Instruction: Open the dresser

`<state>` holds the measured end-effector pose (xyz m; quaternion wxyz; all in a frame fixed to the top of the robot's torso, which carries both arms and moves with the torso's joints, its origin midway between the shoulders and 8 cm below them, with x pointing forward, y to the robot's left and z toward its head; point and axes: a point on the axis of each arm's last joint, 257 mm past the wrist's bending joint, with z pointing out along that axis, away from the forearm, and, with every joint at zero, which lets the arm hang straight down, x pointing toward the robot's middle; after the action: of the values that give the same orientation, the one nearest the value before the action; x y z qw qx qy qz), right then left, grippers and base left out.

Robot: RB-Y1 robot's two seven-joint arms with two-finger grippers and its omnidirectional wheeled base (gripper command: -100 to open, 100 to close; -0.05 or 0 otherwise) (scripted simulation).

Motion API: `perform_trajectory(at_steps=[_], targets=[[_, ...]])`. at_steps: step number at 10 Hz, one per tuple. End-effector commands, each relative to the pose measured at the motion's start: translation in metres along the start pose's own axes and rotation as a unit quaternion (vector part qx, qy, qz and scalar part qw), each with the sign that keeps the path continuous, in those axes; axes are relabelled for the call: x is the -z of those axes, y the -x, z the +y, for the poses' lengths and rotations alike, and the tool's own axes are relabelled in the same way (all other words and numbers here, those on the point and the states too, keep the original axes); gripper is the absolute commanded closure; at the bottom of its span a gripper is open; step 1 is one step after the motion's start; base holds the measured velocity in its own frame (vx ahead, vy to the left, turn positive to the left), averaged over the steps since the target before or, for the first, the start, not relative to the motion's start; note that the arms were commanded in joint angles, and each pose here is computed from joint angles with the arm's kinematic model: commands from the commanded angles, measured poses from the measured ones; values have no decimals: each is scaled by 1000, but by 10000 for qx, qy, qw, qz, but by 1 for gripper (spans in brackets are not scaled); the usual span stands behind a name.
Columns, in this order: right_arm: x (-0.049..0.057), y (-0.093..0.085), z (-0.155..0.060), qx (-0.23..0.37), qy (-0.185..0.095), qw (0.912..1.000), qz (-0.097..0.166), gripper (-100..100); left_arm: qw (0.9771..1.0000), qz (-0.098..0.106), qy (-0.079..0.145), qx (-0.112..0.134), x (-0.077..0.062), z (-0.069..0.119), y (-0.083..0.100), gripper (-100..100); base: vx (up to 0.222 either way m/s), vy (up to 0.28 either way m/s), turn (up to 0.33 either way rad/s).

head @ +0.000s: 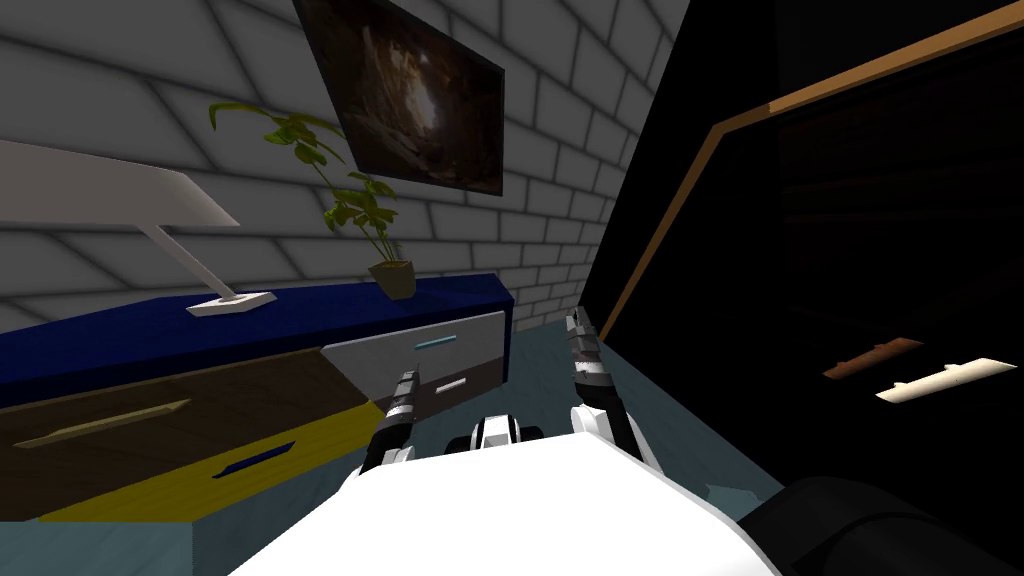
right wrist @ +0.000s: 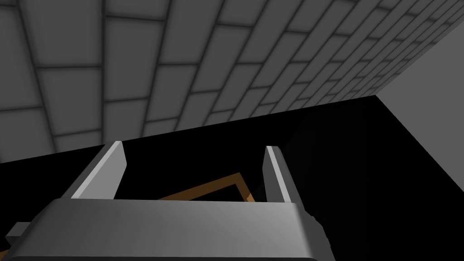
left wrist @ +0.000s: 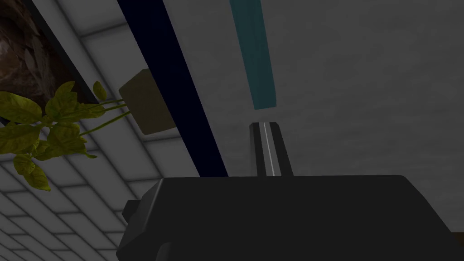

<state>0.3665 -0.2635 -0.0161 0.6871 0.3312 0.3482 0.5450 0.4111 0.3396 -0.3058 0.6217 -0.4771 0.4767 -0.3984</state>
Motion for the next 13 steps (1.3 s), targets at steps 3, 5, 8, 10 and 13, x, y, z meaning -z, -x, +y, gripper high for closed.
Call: perform_trajectory(at_steps=[3,5,8,10,13], targets=[[0,0,0,2,-2,10000,0,0,9992,133,-78,-378,-6,-3,22,-100,10,3,0],[0,0,0,2,-2,10000,0,0,9991,122,-66,-400,-10,-4,26,-100,69,35,0],[0,0,0,3,-3,10000,0,0,9999,24,35,-151,-11,0,15,-100,149,70,-3],[0,0,0,2,-2,10000,0,0,10000,-38,80,36,-9,1,5,-100,31,2,1],[0,0,0,2,-2,10000,0,0,10000,-26,58,-21,-12,-2,10,-100,42,-2,-8]])
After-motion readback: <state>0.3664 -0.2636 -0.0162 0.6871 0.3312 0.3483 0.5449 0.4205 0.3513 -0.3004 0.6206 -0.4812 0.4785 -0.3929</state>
